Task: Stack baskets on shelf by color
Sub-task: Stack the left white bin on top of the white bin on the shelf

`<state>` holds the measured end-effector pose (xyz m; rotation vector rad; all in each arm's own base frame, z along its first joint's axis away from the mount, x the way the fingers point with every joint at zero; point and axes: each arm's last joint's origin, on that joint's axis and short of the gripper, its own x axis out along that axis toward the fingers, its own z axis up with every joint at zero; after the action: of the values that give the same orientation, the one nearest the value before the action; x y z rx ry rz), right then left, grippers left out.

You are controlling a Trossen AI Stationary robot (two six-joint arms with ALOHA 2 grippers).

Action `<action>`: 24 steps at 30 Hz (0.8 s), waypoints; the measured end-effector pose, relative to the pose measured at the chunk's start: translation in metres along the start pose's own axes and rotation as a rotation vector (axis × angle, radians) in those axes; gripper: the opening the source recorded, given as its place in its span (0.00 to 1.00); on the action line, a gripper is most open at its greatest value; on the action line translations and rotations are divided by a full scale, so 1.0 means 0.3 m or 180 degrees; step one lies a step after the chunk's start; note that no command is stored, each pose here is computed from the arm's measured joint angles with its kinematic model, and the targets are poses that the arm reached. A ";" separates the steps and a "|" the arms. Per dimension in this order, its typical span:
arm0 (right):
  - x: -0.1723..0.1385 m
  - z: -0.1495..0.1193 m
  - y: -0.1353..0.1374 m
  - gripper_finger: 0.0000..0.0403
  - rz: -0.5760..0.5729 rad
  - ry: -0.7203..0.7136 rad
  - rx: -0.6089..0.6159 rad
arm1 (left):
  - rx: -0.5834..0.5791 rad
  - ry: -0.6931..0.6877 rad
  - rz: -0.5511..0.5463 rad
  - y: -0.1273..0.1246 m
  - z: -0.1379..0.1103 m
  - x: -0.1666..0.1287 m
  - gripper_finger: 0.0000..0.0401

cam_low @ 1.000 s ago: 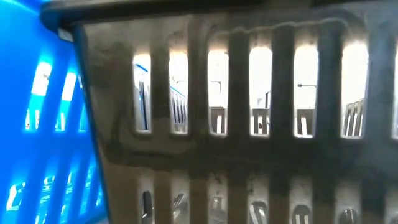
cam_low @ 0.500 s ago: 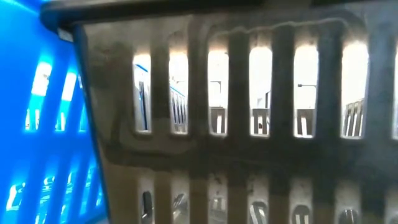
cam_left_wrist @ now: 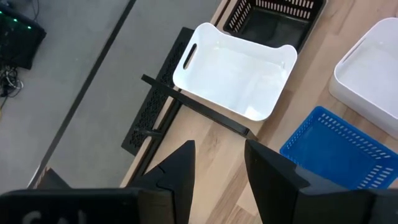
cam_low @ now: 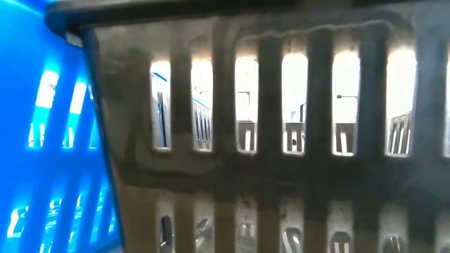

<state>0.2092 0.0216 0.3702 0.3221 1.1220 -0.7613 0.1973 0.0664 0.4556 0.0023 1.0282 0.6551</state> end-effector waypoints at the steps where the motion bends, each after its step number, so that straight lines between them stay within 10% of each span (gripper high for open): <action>1: 0.015 -0.004 -0.008 0.12 -0.0028 0.0033 0.0053 | 0.0000 0.0000 0.0000 0.000 0.000 0.000 0.32; 24: 0.211 -0.199 -0.321 0.40 -0.0669 0.0355 0.1438 | 0.0049 0.0002 -0.0016 0.000 0.000 0.000 0.32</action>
<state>0.1154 -0.0359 0.3012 0.6388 1.0915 -1.1982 0.1973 0.0663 0.4556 0.0130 1.0336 0.6427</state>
